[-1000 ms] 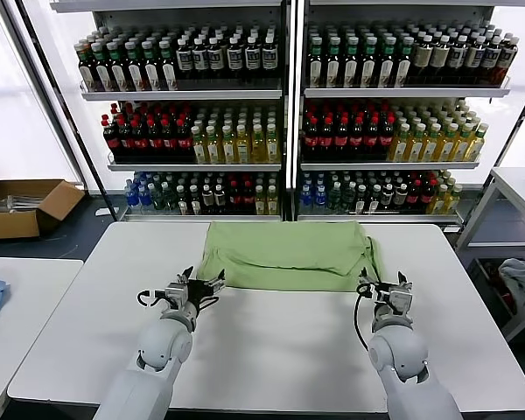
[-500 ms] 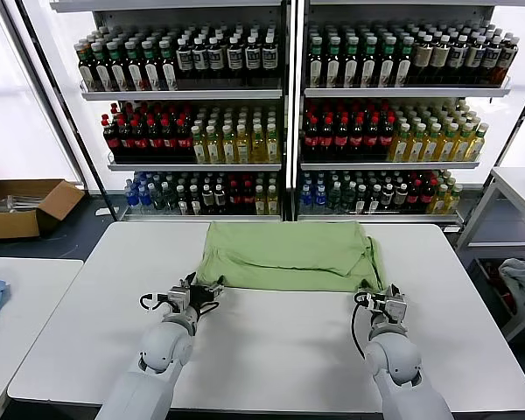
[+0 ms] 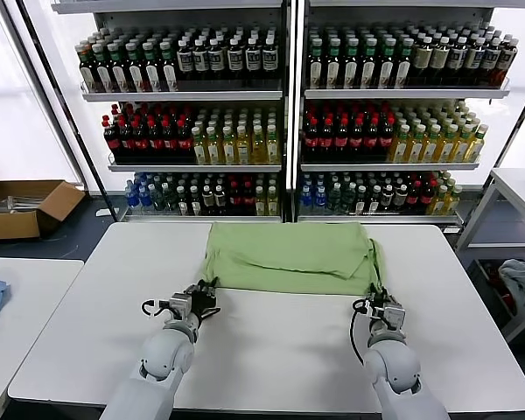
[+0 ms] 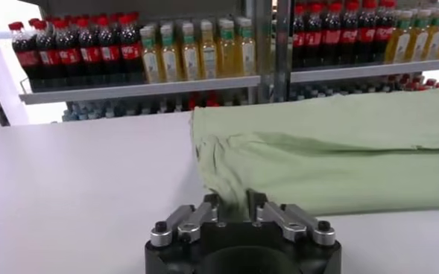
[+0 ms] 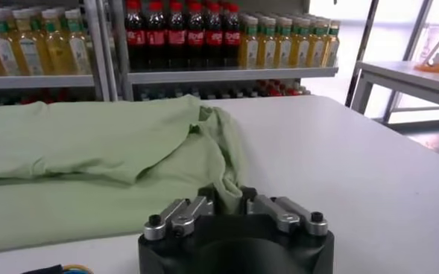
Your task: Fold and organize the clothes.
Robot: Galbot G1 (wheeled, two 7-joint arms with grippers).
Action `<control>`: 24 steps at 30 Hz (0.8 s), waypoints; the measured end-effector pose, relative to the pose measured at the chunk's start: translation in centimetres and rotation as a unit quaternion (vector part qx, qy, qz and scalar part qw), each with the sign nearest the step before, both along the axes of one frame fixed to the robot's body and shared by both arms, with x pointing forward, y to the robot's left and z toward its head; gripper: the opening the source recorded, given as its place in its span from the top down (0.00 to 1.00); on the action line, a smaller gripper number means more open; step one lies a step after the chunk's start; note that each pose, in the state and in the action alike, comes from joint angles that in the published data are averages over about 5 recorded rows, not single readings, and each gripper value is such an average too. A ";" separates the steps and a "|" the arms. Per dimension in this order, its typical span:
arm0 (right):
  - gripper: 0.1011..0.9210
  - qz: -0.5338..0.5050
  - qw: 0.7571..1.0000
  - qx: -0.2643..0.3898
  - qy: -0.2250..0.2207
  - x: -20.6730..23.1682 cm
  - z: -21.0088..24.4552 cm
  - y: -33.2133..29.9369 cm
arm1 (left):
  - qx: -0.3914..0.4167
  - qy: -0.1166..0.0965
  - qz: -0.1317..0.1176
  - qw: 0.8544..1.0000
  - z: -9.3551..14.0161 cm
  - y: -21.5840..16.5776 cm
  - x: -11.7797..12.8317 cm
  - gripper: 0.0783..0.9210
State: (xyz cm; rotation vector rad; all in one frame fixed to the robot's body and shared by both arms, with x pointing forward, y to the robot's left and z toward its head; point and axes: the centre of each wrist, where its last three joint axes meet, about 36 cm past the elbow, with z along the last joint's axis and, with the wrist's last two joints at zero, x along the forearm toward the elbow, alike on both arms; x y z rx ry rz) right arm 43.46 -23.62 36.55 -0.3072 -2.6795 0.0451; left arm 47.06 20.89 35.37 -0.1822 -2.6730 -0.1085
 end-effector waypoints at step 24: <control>0.97 -0.009 1.000 -0.016 -0.017 -10.0 4.8 1.8 | 0.021 -0.057 -0.009 0.998 4.3 1.5 -8.4 0.99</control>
